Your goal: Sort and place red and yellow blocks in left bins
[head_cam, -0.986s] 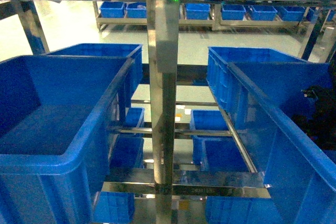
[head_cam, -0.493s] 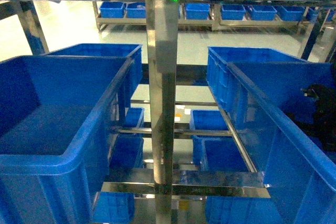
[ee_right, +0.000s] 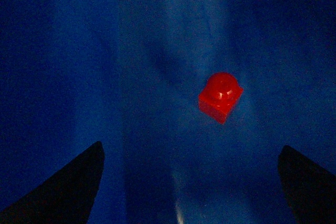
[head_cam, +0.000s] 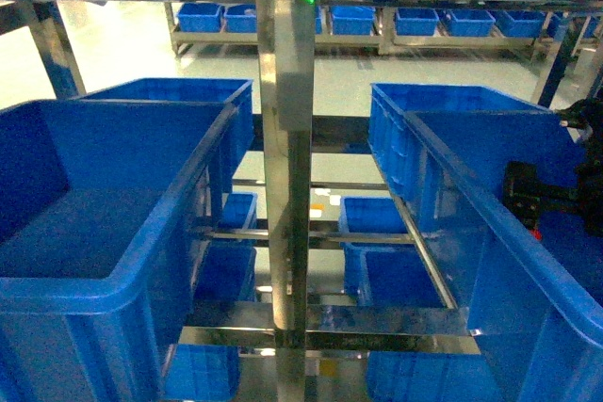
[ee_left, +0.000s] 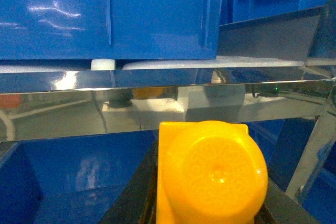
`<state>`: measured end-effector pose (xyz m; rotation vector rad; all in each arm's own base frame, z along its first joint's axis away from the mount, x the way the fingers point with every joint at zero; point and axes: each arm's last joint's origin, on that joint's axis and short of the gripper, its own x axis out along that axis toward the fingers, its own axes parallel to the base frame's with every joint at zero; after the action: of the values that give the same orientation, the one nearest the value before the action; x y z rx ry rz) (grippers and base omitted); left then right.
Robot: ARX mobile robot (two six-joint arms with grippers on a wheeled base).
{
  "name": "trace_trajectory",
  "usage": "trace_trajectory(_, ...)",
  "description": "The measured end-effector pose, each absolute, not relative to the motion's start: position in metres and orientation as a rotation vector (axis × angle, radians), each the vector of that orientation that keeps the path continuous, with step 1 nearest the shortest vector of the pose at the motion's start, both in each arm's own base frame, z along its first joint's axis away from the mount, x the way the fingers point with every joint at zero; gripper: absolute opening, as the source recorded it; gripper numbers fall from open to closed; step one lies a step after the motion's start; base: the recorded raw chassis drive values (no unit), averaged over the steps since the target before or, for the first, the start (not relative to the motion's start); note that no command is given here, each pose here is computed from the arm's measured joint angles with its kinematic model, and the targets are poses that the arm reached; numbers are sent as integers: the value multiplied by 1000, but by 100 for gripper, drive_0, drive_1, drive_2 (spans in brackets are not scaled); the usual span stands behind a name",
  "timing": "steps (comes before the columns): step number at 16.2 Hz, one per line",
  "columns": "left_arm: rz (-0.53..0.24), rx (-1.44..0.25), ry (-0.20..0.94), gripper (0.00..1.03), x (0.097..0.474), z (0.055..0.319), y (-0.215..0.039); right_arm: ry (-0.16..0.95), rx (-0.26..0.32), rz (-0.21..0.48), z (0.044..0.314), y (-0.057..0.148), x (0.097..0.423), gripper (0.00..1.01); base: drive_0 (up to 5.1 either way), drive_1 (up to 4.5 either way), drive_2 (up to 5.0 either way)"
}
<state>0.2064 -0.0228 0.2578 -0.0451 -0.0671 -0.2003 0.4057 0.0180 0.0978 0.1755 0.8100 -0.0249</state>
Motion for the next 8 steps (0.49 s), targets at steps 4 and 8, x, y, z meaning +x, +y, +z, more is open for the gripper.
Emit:
trace_trajectory(4, -200, -45, -66, 27, 206, 258, -23, 778, 108, -4, 111, 21, 395, 98, 0, 0, 0)
trace_trajectory(8, -200, -45, -66, 27, 206, 258, -23, 805, 47, -20, 110, 19, 394, 98, 0, 0, 0)
